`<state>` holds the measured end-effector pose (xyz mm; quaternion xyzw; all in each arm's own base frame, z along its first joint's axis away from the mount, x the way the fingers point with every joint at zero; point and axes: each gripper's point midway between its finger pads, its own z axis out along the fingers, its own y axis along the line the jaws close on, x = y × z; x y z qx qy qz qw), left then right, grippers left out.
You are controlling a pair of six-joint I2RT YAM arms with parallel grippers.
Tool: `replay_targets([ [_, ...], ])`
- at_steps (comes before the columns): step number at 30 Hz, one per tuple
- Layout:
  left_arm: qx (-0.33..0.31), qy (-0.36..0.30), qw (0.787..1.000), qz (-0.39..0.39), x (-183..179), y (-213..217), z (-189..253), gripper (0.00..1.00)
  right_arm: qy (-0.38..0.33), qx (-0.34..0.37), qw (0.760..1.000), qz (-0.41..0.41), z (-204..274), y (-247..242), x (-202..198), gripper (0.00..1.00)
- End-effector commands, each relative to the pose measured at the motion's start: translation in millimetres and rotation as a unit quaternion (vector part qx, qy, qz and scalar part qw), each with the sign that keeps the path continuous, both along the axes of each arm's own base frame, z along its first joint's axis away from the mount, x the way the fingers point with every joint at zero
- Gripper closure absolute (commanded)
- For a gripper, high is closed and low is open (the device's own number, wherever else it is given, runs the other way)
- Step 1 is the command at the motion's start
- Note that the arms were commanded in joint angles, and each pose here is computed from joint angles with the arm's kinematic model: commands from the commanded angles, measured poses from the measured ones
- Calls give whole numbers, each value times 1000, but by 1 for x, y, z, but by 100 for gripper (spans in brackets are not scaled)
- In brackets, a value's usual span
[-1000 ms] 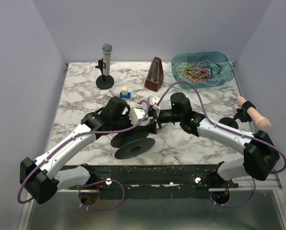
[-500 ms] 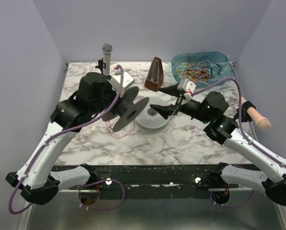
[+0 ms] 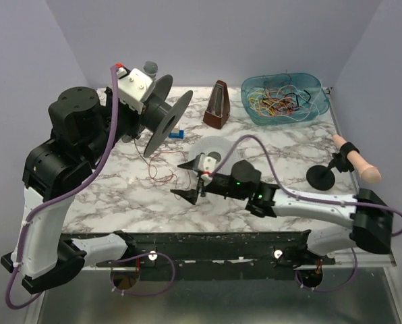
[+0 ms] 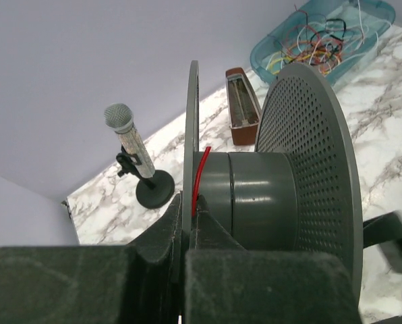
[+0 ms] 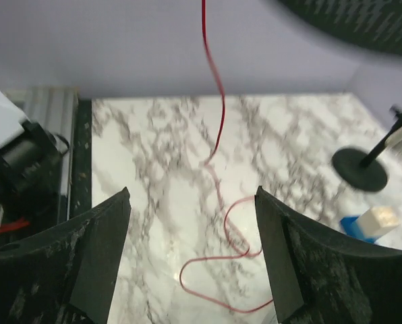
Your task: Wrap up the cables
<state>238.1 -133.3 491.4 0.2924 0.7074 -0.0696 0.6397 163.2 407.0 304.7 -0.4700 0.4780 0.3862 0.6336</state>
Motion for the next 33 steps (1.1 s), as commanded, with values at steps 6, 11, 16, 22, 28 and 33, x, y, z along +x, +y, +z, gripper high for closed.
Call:
replay_targets([
  [6,-58,-75,995,26,-16,23,67,100,76,-79,991,-72,-98,48,50,16],
  [11,-61,-76,995,18,-19,21,71,100,159,-101,980,-54,-135,55,42,16],
  [16,-64,-81,994,17,-20,21,76,100,244,-139,952,-122,-190,54,60,18],
  [22,-54,-77,995,18,-19,22,71,100,270,-136,938,-171,-198,24,64,19],
  [28,-55,-83,995,19,-21,23,76,100,311,-153,924,-163,-223,13,59,70],
  [33,-48,-81,995,23,-23,28,73,100,326,-137,920,-172,-216,-8,65,99],
])
